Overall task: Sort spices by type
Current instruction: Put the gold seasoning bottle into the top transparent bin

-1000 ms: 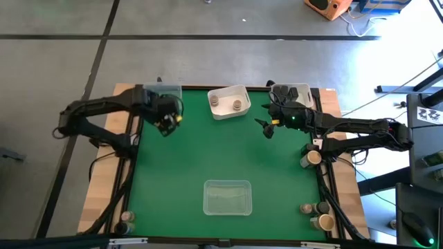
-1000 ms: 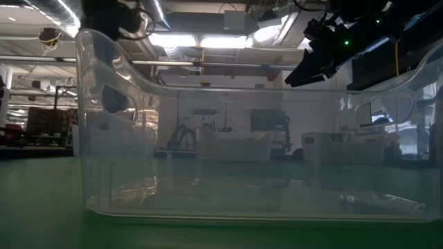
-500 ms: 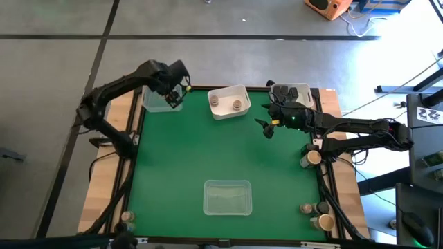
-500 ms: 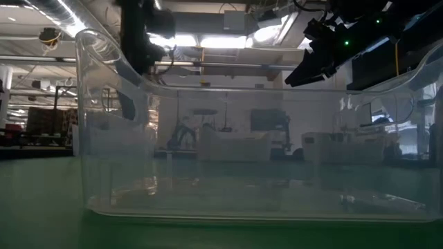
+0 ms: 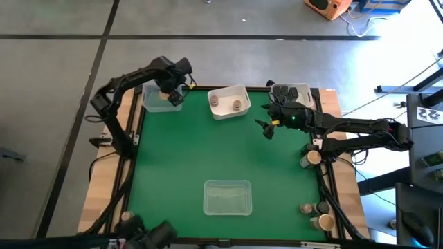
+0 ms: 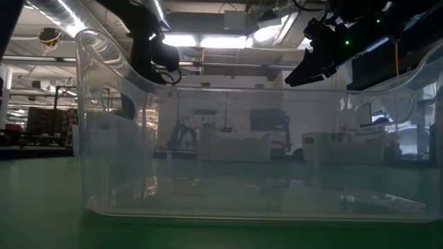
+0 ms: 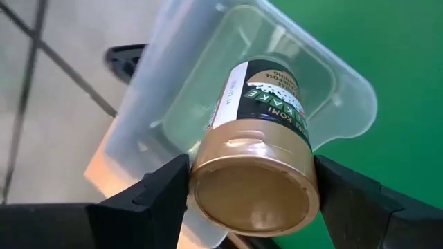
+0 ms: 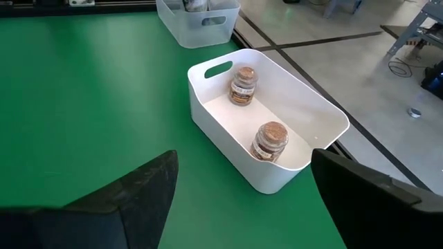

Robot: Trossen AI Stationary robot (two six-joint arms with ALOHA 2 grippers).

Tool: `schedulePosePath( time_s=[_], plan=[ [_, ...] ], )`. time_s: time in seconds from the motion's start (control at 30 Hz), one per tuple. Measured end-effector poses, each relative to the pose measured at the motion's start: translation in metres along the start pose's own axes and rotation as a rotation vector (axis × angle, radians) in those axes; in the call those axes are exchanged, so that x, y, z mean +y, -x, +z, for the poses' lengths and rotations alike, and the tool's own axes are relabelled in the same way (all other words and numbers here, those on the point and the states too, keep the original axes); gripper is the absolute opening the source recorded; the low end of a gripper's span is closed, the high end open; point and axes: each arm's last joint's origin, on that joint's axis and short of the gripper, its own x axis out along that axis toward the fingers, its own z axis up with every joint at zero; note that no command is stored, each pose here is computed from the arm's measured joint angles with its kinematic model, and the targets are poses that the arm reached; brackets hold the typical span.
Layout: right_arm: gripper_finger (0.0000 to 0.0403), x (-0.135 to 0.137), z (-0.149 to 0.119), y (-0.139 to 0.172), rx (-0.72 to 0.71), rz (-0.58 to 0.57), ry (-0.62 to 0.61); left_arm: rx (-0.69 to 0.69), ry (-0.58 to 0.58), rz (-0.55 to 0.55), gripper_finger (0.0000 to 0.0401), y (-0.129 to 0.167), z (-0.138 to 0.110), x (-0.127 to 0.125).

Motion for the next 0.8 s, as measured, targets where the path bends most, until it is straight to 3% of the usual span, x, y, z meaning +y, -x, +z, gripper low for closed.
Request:
schedulePosePath(
  time_s=[0.4,0.8],
  plan=[
    [0.0331,0.0000,0.0000,0.0000,0.000,-0.001,0.000,0.035,0.000,-0.044,0.0291,-0.0107,0.0052,-0.0033],
    [0.0331,-0.0002,0.0000,0.0000,0.000,-0.004,0.013,0.054,-0.023,-0.043,0.0291,-0.0059,0.0033,-0.0035]
  ],
)
